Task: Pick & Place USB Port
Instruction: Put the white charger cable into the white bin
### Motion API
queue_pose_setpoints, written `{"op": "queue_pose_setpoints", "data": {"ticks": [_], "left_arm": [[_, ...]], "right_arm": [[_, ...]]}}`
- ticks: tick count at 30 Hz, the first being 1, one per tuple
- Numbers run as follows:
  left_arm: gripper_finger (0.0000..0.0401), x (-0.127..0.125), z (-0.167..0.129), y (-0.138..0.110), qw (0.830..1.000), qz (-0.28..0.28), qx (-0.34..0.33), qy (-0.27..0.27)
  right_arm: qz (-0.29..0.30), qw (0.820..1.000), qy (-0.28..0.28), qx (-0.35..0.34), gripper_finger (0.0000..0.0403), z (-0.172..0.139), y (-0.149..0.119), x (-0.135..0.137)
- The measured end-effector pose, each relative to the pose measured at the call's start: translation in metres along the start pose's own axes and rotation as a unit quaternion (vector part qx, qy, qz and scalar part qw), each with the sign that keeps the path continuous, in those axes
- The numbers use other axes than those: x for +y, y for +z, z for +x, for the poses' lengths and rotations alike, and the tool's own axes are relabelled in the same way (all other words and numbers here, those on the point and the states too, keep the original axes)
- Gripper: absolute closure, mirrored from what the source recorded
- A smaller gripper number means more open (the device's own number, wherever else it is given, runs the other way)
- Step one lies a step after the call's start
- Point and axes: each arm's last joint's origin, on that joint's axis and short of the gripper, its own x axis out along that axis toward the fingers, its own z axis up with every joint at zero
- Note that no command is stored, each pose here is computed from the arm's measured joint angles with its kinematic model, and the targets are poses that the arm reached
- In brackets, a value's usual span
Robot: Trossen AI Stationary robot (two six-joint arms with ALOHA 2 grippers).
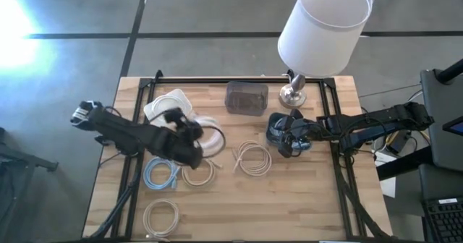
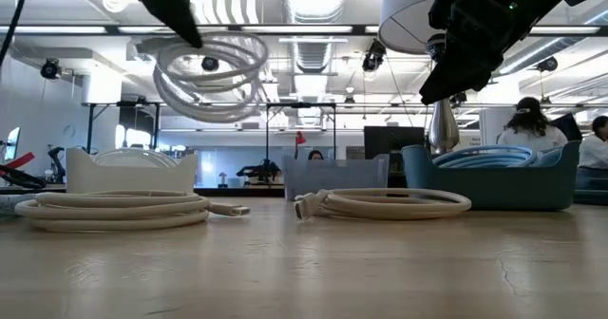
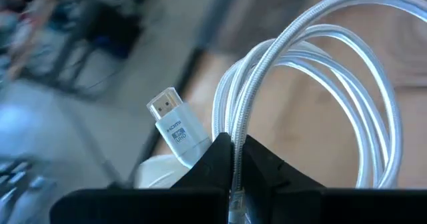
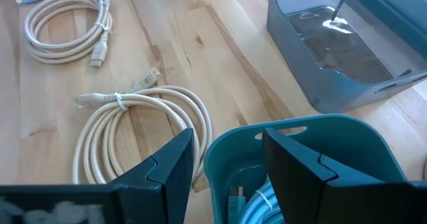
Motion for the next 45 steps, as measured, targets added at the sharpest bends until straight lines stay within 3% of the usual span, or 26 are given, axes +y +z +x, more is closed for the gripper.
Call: {"op": "queue_pose_setpoints", "data": {"ticks": [5, 10, 22, 26, 29, 35, 45], "left_arm": [[0.0372, 0.039, -0.003, -0.013, 0.996, -0.023, 0.023, 0.078], [0.0377, 0.063, 0.007, -0.027, 0.989, -0.057, 0.048, 0.125], [0.0372, 0.067, 0.062, -0.084, 0.964, -0.012, 0.127, 0.234], [0.0373, 0.058, 0.08, -0.1, 0.962, -0.033, 0.132, 0.238], [0.0371, 0.053, 0.088, -0.097, 0.966, -0.035, 0.125, 0.224], [0.037, 0.055, 0.098, -0.099, 0.96, -0.041, 0.12, 0.25], [0.0361, 0.067, 0.11, -0.106, 0.949, -0.086, 0.191, 0.237]], "right_arm": [[0.0, 1.0, 0.0, 0.0, 0.0232, 0.0, 0.0, 0.0], [0.0, 1.0, 0.0, -0.001, 0.0232, 0.0, 0.0, 0.0], [0.0, 1.0, 0.0, 0.0, 0.0232, 0.0, 0.0, 0.0], [0.0, 1.0, 0.0, -0.001, 0.0232, 0.0, 0.0, 0.0], [0.0, 1.0, 0.0, 0.0, 0.0232, 0.0, 0.0, 0.0], [0.0, 1.0, 0.0, -0.001, 0.0232, 0.0, 0.0, 0.0], [0.0, 1.0, -0.001, -0.001, 0.0232, 0.0, 0.0, 0.0]]}}
